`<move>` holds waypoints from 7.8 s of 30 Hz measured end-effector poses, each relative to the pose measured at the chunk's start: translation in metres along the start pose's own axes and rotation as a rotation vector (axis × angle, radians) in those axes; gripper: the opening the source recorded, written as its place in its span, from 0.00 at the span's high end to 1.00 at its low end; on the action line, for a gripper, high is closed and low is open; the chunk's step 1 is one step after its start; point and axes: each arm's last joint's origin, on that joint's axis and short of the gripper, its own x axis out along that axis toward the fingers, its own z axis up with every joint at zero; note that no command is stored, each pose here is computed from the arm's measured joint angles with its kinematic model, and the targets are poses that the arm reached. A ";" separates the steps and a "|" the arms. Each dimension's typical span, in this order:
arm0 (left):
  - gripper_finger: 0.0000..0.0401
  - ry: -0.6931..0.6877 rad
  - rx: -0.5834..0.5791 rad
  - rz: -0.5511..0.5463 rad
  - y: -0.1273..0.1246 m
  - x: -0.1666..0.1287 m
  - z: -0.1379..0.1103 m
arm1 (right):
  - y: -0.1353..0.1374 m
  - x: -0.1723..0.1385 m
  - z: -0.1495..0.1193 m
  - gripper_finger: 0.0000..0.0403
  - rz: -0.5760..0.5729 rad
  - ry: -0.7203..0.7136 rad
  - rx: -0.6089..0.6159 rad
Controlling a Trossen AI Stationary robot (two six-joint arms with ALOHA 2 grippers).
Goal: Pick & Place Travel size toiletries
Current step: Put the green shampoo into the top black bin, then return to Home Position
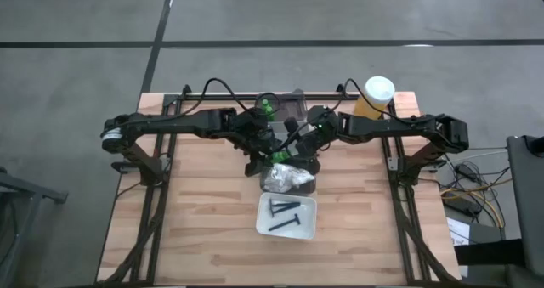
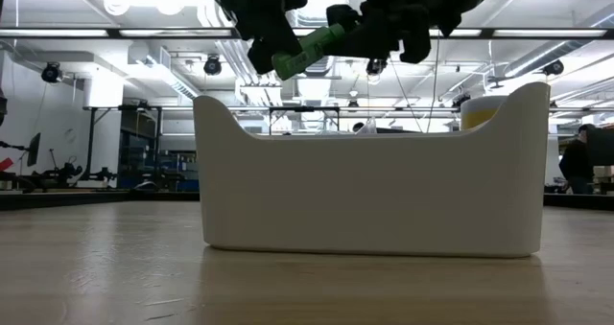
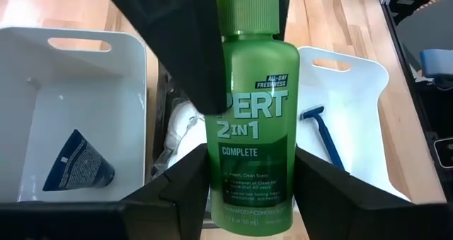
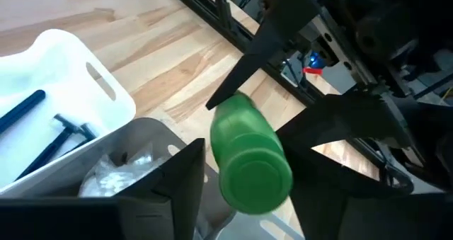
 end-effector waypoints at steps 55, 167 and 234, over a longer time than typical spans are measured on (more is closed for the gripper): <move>0.49 -0.296 0.260 0.239 -0.004 -0.041 -0.031 | -0.046 -0.044 -0.017 0.74 -0.233 0.309 0.392; 0.49 -0.553 0.170 0.141 0.002 -0.006 -0.155 | -0.060 -0.096 -0.073 0.36 -0.334 0.350 0.824; 0.49 -0.931 0.223 0.166 -0.001 -0.047 -0.237 | 0.172 -0.121 -0.100 0.17 -0.515 -0.256 0.762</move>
